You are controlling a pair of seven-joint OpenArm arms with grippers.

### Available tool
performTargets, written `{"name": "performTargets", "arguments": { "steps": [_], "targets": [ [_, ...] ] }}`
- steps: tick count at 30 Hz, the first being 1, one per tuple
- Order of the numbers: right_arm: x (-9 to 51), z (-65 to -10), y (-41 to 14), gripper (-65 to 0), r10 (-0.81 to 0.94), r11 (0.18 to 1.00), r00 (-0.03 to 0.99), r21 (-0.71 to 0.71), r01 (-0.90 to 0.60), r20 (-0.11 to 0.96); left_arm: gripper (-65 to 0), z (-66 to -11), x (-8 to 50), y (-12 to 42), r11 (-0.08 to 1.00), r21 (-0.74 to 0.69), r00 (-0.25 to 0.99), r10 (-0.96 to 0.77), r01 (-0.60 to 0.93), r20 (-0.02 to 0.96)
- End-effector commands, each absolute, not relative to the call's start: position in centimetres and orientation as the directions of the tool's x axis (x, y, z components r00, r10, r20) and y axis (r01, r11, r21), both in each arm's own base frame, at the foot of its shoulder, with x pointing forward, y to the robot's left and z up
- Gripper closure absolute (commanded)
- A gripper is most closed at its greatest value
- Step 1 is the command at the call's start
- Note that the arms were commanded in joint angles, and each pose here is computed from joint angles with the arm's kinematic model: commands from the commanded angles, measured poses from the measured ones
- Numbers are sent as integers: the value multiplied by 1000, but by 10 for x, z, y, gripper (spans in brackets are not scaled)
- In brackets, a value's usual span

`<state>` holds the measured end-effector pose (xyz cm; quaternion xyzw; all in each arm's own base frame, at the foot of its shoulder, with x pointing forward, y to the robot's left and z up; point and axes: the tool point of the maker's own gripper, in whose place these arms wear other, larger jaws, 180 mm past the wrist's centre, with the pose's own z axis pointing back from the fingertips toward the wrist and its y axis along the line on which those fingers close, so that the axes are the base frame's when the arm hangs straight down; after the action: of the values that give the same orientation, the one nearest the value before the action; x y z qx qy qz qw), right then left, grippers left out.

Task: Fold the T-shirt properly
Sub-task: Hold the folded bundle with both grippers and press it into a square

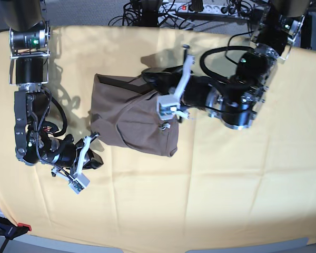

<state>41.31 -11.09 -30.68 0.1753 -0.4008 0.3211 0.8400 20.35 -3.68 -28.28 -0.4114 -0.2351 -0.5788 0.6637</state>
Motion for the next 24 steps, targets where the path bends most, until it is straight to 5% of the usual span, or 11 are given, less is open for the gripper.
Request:
{"name": "performTargets", "arguments": {
  "steps": [1,7,19,24],
  "targets": [
    [426,-290,-113,0,378,738,442,24,-675,814,0,-278,209,-41,-10,-234,187,-564,972,804],
    [427,-321,-109,0,407,726,520,80,-683,751,0,-307,222,-42,39,-95,97,-646,995,757],
    [407,-354,-89,0,567,644,511,39,-764,646,0,-347,246,-25,142,-88,163,-701,986,694],
    [390,-354,-80,0,538,624,568,158,-765,623,0,-355,254,-17,161,-48,152,-729,986,668]
  ]
}}
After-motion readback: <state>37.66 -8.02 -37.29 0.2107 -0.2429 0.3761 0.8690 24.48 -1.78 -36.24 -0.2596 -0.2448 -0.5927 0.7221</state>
